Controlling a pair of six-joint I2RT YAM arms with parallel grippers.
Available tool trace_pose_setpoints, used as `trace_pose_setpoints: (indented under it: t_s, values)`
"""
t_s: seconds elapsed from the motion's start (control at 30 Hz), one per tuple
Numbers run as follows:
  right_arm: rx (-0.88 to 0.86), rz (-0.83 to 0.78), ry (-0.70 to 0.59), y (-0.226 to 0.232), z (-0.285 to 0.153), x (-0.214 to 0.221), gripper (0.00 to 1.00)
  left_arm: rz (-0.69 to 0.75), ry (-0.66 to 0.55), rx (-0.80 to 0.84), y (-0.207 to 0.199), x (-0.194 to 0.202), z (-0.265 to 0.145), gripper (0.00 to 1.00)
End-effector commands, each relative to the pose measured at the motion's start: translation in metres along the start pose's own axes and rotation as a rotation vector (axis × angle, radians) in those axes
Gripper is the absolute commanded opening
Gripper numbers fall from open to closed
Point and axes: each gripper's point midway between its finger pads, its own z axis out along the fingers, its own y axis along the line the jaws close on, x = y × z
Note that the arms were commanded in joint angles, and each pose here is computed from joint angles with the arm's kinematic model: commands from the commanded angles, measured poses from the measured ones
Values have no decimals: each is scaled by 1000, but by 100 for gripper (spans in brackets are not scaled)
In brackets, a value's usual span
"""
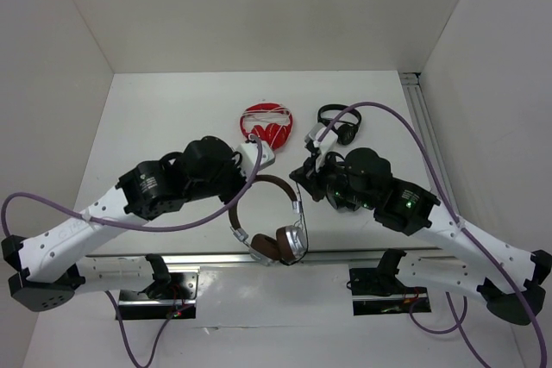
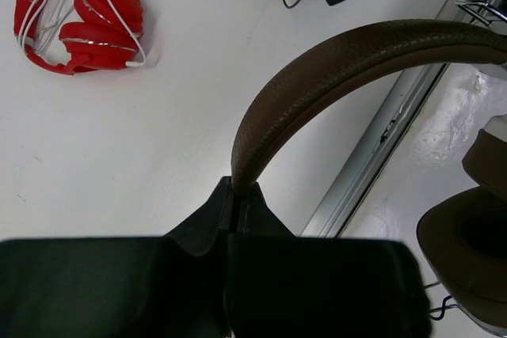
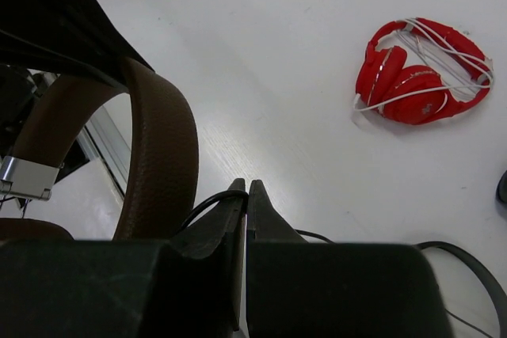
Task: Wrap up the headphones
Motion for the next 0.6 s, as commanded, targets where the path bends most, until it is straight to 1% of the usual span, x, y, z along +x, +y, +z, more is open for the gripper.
trace_pose_setpoints:
  t_s: [0.0,0.07,0.2,0.23,0.3,0.4,0.5,0.57]
  values:
    - [22,-14,-73,-4,-11,-25,0,29,-37,81,-17,-9,-4,0]
    - [23,-15,-64,-4,-10,-20,0,30,-25,82,-18,-10,1,0]
    - [1,-15,-63,0,-10,-20,0,16,2,16,-9,-7,5,0]
    - [-11,-16,-62,2,-10,-20,0,17,13,-28,-2,-6,8,0]
    - [-11,-16,-62,2,-10,-20,0,7,6,-63,4,-9,6,0]
    - [-10,-16,-53,2,-10,-18,0,-14,19,-191,25,-7,6,0]
    - [0,-16,-54,0,-10,-18,0,-16,9,-169,22,-10,5,0]
    - [25,-16,-26,-4,-4,-9,0,-22,-25,-126,15,-15,-1,0]
